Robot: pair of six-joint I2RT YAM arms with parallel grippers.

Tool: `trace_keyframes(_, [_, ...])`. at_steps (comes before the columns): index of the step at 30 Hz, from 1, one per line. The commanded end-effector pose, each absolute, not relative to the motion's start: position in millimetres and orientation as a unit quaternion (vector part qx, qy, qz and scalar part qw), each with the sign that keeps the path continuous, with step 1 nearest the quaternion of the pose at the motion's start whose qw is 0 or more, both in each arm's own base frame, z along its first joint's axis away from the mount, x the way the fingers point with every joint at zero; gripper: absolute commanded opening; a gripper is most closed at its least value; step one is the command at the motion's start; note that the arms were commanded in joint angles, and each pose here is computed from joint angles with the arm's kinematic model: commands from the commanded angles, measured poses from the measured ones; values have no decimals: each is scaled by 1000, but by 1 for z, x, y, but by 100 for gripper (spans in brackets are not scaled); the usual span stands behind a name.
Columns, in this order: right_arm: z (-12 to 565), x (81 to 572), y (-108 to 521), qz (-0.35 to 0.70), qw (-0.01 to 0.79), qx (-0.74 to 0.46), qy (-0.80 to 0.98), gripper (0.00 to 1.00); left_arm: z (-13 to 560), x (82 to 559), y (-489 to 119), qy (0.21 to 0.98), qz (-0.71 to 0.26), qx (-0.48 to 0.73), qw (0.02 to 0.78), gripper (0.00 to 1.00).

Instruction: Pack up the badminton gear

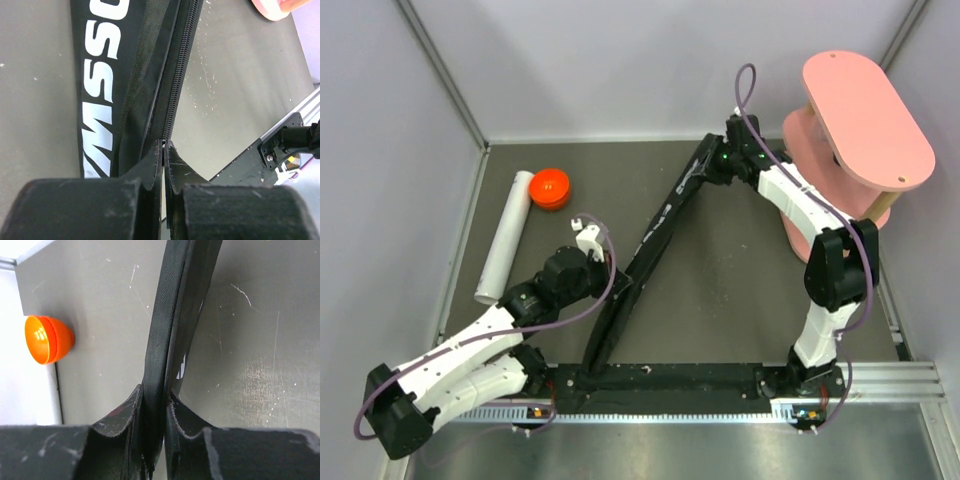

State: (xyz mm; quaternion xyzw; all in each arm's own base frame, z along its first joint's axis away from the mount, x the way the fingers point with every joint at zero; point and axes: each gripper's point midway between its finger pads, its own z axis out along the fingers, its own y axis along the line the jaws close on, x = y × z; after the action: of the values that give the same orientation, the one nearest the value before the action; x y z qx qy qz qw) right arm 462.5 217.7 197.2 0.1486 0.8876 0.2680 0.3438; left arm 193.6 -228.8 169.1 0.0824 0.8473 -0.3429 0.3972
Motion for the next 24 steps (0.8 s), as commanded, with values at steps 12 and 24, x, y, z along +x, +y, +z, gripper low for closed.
trace_keyframes(12, [234,344,187,235,340,21,910,99,227,209,-278,804,-421,94,409,0])
trace_keyframes(24, [196,240,301,480,215,163,835,82,228,209,-289,803,-433,104,397,0])
